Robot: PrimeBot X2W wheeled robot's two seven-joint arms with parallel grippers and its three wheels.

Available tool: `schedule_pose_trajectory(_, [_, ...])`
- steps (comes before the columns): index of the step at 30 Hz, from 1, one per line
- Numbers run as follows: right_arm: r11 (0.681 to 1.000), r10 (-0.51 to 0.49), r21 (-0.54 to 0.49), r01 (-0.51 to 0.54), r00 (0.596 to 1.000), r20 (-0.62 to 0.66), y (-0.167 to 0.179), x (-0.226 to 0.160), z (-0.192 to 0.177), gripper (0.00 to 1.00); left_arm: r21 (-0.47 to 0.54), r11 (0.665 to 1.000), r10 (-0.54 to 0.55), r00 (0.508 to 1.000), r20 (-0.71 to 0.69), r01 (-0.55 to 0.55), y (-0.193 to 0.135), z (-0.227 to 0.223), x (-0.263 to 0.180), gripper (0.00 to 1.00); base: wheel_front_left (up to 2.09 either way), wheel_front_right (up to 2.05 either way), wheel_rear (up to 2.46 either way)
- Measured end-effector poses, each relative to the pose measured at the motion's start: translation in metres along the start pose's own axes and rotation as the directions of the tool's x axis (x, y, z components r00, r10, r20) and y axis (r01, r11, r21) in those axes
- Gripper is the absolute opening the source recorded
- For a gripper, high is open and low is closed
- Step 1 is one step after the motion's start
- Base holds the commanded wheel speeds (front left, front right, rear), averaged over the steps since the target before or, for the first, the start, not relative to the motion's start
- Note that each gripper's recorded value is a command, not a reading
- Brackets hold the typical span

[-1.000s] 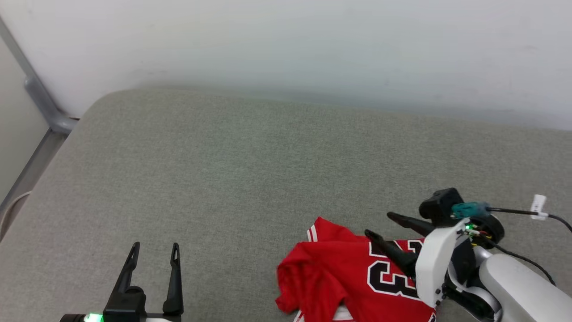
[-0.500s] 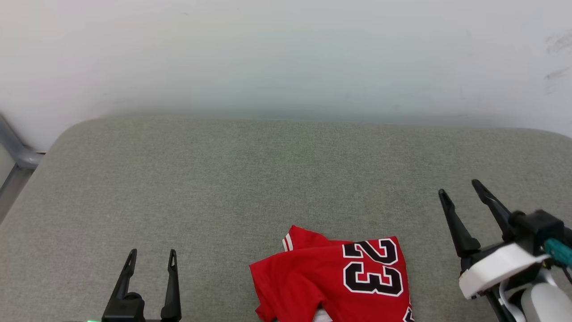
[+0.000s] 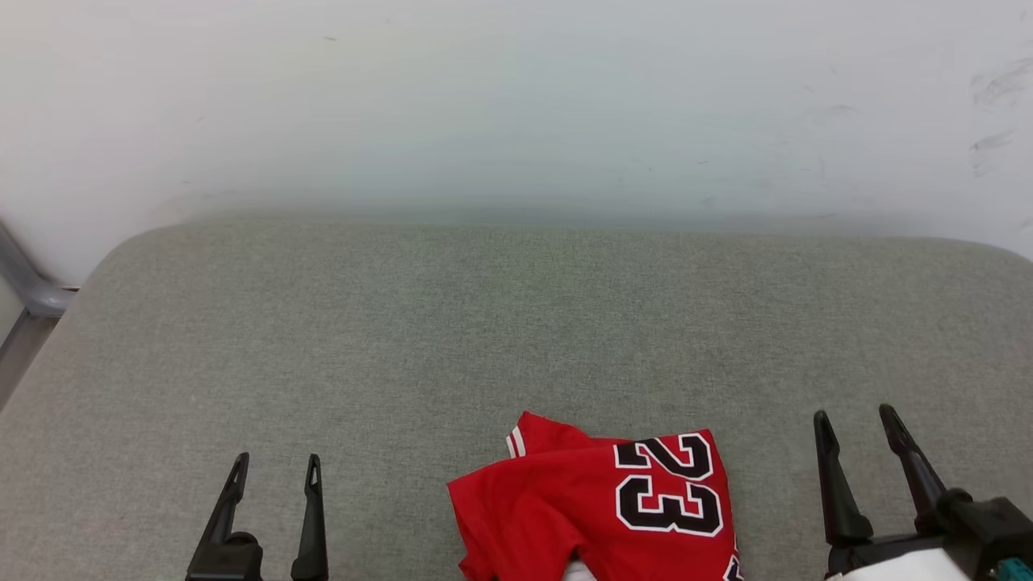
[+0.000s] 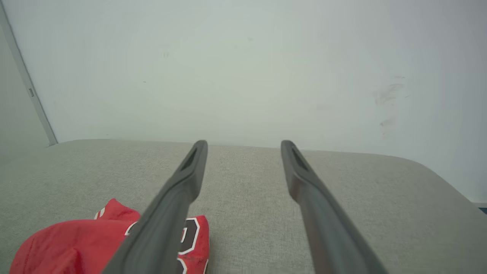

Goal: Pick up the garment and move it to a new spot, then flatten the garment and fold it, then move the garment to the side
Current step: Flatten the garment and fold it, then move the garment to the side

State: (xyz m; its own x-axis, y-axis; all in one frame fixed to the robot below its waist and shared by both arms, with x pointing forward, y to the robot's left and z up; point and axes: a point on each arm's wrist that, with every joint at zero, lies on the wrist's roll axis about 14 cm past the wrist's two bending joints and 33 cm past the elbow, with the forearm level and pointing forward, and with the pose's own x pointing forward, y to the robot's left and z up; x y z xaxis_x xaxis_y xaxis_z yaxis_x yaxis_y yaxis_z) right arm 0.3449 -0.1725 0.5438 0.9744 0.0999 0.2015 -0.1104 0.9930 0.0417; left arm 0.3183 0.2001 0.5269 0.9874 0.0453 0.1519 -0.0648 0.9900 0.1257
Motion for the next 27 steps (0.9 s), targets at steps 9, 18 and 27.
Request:
schedule_pose_trajectory(9, [0.999,-0.045,0.024,0.046,0.999,-0.023,-0.009,-0.018,-0.006,1.0,-0.001,1.0,-0.012,1.0,-0.007,0.012,-0.002,-0.002,-0.004,1.0,0.0,0.0,0.0])
schedule_pose_trajectory(18, [0.998,-0.047,0.039,0.048,0.998,-0.046,-0.008,-0.024,-0.013,1.0,0.001,1.0,-0.01,1.0,-0.017,0.01,-0.002,-0.005,-0.006,1.0,0.0,0.0,0.0])
schedule_pose_trajectory(27, [0.999,-0.032,0.014,0.033,0.999,-0.033,-0.006,-0.017,-0.009,1.0,0.001,1.0,-0.004,1.0,-0.024,0.004,-0.001,-0.007,-0.008,1.0,0.0,0.0,0.0])
